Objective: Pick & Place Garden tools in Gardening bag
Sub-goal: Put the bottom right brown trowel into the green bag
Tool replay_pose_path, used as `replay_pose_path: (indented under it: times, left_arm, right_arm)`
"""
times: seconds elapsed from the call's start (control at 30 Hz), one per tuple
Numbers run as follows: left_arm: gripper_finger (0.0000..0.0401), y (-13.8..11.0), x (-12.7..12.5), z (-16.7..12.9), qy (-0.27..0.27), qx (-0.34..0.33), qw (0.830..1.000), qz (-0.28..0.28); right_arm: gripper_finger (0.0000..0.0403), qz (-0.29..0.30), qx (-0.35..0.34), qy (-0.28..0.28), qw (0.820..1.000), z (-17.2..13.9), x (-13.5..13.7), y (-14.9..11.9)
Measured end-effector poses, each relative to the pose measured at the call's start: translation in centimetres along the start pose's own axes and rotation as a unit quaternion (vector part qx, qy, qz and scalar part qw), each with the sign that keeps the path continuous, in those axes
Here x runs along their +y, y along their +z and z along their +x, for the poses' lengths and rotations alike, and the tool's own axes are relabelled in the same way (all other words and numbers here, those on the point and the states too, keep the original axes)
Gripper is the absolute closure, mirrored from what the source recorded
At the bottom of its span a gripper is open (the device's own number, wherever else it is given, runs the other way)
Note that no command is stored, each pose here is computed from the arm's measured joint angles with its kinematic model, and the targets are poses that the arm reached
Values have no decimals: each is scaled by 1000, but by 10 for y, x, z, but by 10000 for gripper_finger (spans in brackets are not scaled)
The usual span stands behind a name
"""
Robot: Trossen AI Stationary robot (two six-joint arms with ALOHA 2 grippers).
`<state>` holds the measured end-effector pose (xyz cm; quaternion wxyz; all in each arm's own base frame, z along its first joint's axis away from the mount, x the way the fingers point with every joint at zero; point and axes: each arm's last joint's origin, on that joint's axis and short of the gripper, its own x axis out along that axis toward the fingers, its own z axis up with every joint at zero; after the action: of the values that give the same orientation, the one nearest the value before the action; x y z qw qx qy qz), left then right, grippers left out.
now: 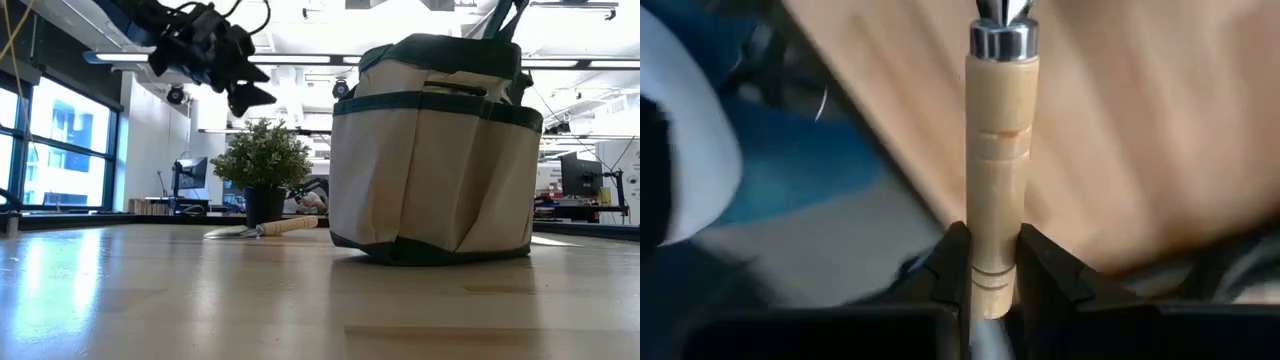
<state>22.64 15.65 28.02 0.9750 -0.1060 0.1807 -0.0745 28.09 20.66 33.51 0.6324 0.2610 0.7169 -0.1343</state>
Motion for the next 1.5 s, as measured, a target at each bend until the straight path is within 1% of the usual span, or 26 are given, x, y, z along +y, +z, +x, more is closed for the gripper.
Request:
replay_pose_path:
  times: [0.1,0.17,0.23,0.3,0.4,0.47,0.57,0.67,0.77,0.83,0.93,1.0,1.07,1.13,1.27,1.4,1.5]
  left_arm:
    - [162,-2,6,-4,44,9,999,10]
    - [162,-4,7,-4,66,21,997,18]
    - [162,-6,8,-4,87,35,995,25]
    - [162,-9,8,-4,103,48,993,24]
    - [162,-11,9,-5,120,60,991,21]
    - [162,-12,9,-5,131,70,989,20]
    - [162,-13,10,-5,142,76,987,13]
    - [162,-17,10,-5,146,82,986,-10]
    - [162,-27,10,-3,146,92,984,-34]
    - [162,-37,10,-2,145,103,983,-45]
    - [162,-53,10,0,143,115,982,-55]
    - [162,-59,11,2,144,107,982,-54]
    - [162,-66,11,3,146,105,982,-64]
    - [162,-67,11,3,147,99,982,-69]
    - [162,-70,10,5,145,96,982,-78]
    - [162,-71,8,7,136,95,983,-82]
    - [162,-71,4,11,132,100,983,-76]
  right_arm:
    - [359,72,75,25,994,0,0,4]
    - [359,121,125,34,984,2,0,9]
    - [359,150,167,37,974,5,3,10]
    - [359,181,210,39,960,8,5,13]
    - [359,208,274,41,938,14,9,15]
    - [359,221,305,46,925,14,9,18]
    - [359,261,346,49,900,13,7,27]
    - [359,281,370,59,883,14,4,41]
    - [359,285,384,77,875,18,1,59]
    - [359,276,383,92,877,20,-1,69]
    - [359,273,390,103,873,22,-5,80]
    - [359,276,399,107,868,22,-8,83]
    - [359,282,408,112,861,21,-10,87]
    - [359,293,415,115,853,20,-12,91]
    - [359,300,414,121,851,20,-17,98]
    - [359,307,416,118,848,30,-20,107]
    - [359,314,424,107,843,39,-24,107]
